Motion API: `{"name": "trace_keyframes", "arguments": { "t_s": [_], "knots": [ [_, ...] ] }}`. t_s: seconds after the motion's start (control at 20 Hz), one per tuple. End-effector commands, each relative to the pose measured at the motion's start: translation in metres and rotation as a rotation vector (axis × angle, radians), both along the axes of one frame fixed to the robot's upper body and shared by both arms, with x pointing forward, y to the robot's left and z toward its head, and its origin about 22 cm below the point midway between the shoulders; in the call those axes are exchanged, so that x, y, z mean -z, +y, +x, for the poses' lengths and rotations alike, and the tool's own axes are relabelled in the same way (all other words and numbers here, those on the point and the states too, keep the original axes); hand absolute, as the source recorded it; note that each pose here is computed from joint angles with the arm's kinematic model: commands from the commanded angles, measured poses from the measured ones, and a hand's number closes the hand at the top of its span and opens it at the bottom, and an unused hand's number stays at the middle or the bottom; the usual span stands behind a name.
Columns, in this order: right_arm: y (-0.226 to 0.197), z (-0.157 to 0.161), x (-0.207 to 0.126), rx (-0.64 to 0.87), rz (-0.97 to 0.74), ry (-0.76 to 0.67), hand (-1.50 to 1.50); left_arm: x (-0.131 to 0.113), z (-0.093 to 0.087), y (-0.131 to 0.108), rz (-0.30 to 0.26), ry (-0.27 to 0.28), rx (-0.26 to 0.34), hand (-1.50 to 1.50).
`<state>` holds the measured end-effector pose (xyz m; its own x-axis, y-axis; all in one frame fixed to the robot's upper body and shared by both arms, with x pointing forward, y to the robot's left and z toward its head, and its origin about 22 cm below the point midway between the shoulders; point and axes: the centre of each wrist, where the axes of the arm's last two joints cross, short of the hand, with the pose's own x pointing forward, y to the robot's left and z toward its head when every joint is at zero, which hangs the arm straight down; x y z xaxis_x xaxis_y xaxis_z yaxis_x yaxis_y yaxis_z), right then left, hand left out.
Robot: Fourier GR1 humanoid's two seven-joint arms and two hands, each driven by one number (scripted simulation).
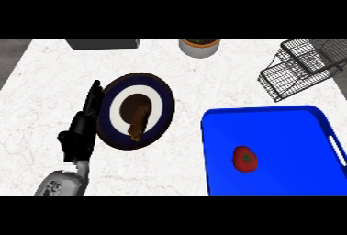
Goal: Pick the tomato from the tray and place it in the tiered basket
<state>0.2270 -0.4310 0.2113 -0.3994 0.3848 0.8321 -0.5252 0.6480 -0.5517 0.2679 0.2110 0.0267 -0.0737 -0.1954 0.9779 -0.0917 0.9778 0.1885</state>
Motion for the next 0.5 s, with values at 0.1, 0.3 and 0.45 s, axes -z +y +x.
{"name": "trace_keyframes", "arguments": {
  "t_s": [0.1, 0.3, 0.45],
  "knots": [
    [0.062, -0.026, -0.034, -0.033, -0.363, -0.140, -1.50, -0.006, 0.003, -0.005, -0.029, -0.012, 0.003, 0.00],
    [0.096, -0.047, -0.007, -0.016, -0.431, -0.110, -1.50, 0.004, -0.006, -0.006, 0.003, -0.002, 0.011, 0.00],
    [0.129, -0.053, -0.006, -0.002, -0.425, -0.120, -1.50, 0.011, -0.006, -0.002, -0.009, -0.011, 0.021, 0.00]
  ]
}}
